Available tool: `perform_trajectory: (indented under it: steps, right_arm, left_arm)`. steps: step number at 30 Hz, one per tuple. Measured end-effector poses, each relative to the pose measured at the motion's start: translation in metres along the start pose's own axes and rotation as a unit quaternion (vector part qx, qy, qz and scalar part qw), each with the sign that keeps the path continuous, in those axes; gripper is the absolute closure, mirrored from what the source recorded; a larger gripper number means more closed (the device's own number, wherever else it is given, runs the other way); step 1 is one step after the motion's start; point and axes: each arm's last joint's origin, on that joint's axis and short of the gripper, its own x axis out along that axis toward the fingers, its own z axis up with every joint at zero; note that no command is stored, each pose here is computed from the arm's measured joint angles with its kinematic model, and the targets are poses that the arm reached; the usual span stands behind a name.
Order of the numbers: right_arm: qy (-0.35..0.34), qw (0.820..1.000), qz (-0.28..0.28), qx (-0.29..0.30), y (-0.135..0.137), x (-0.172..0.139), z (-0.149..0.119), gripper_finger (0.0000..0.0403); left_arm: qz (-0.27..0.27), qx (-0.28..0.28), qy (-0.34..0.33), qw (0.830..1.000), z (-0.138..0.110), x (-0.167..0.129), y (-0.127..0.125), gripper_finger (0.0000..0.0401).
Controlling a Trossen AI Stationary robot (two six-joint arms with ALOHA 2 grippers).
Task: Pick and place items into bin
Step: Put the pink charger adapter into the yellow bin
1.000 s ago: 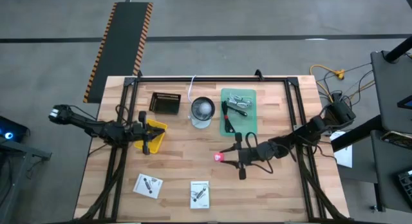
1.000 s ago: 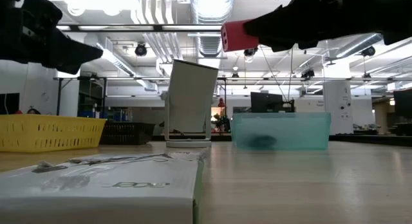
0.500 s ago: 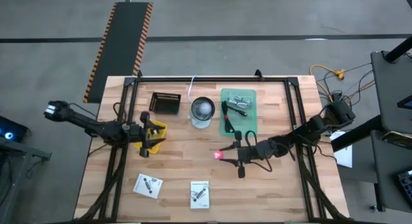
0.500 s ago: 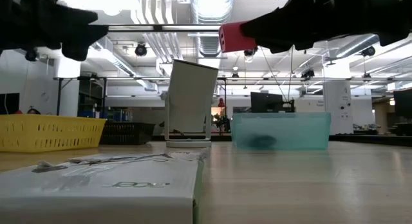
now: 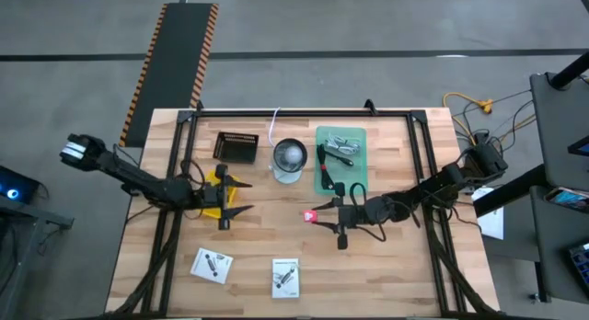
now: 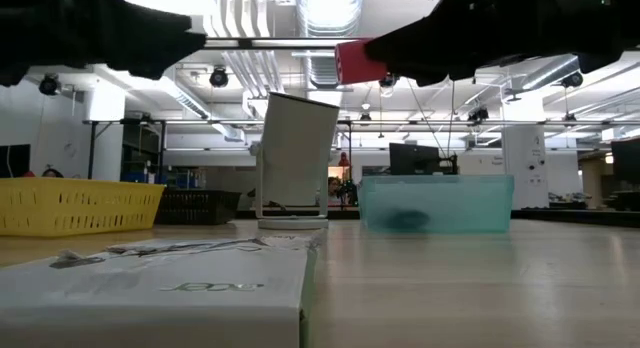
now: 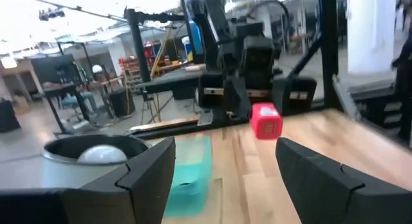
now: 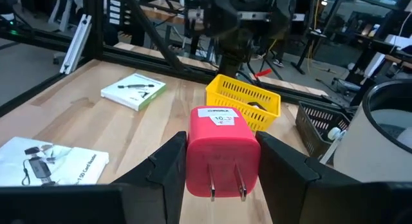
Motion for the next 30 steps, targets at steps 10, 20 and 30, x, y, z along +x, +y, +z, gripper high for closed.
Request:
perform_trajectory:
  steps: [10, 20, 30]
  right_arm:
    - [-0.024, 1.0, -0.004, 0.0, 0.0, 0.002, 0.009, 0.0257]
    - [-0.027, 1.0, -0.004, 0.002, 0.0, 0.003, 0.011, 0.0257]
    - [-0.026, 1.0, -0.004, -0.002, 0.0, 0.003, 0.01, 0.0257]
  left_arm:
    - [-0.024, 0.028, 0.018, 0.999, 0.002, 0.046, -0.02, 0.0149]
    - [-0.031, 0.039, 0.038, 0.998, 0.001, 0.098, -0.041, 0.0149]
    - [-0.033, 0.053, 0.043, 0.997, -0.003, 0.127, -0.054, 0.0149]
